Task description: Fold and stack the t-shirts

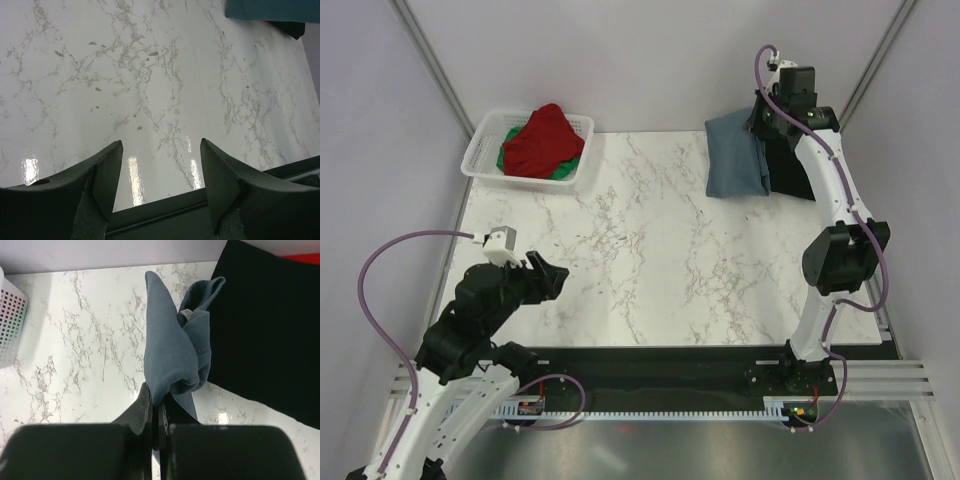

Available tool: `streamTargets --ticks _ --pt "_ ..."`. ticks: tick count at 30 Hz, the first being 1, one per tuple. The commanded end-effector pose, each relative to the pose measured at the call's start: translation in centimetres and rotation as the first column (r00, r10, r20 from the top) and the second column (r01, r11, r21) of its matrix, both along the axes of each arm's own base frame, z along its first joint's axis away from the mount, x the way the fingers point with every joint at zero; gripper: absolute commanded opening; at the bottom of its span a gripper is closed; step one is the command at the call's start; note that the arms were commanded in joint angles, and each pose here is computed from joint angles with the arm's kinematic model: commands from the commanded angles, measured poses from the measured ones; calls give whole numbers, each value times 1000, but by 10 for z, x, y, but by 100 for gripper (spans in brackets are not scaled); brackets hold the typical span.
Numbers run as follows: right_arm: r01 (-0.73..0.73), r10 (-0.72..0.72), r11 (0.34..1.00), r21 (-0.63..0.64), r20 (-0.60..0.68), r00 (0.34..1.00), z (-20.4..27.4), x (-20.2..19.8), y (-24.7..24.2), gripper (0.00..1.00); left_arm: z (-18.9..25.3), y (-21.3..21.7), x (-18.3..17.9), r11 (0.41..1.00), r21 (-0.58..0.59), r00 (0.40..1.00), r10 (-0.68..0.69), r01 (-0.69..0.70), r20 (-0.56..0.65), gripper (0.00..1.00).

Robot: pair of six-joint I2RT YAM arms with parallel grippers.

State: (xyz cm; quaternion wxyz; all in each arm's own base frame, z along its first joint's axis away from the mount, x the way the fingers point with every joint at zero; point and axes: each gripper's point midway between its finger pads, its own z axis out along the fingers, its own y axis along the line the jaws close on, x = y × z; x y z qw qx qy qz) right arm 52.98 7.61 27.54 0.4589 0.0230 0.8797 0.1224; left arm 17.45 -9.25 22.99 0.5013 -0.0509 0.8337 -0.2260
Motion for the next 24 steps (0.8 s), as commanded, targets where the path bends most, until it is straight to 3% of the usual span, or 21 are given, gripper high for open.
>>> streamTargets --ticks 1,11,24 --pt "-3 3 1000 -3 71 997 35 9 -3 0 9 3 7 1000 -11 999 25 -25 39 71" --pt "-30 31 1000 -6 159 987 75 15 -3 0 9 4 8 999 -12 999 34 -34 40 71" --pt "6 -10 1000 22 179 984 80 26 -44 0 5 3 10 999 -4 999 32 -32 25 71"
